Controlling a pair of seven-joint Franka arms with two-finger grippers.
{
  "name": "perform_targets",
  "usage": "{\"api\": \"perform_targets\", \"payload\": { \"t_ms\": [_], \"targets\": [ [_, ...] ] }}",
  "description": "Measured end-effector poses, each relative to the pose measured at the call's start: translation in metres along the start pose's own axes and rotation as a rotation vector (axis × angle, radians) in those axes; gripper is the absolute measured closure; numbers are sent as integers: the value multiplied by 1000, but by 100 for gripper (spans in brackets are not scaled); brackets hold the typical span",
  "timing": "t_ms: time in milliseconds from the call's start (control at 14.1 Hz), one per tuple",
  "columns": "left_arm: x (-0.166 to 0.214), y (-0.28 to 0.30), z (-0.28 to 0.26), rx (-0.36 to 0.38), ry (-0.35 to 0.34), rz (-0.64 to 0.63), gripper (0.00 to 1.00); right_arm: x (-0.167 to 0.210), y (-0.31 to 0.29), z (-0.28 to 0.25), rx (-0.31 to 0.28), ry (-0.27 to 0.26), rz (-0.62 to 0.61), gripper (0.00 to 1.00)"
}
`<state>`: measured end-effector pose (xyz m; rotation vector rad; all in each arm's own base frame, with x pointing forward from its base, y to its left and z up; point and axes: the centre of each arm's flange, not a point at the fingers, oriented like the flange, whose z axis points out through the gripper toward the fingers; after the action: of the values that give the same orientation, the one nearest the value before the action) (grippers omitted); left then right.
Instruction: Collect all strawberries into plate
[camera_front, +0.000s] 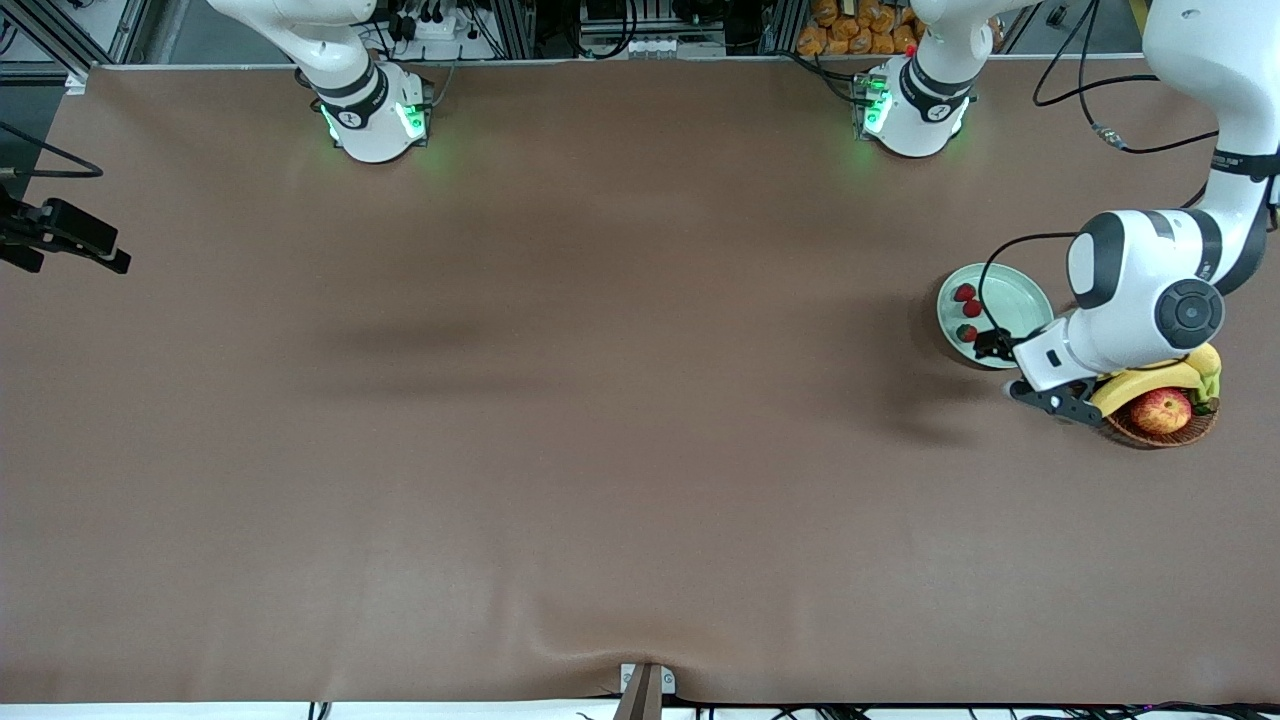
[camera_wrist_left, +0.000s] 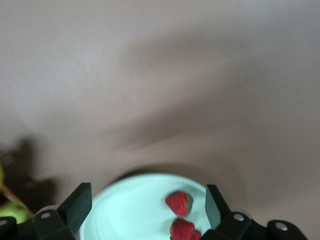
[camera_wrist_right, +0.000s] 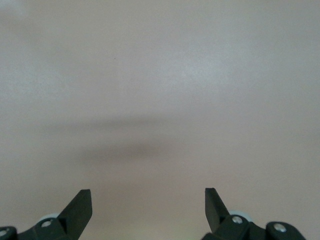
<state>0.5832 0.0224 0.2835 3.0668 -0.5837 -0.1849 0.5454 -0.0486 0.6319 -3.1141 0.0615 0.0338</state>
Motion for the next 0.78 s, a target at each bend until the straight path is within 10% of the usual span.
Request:
{"api": "perform_targets", "payload": {
  "t_ms": [783],
  "targets": [
    [73,-15,-51,35,153,16,0,0,0,0,0,0,0,0]
  ]
}}
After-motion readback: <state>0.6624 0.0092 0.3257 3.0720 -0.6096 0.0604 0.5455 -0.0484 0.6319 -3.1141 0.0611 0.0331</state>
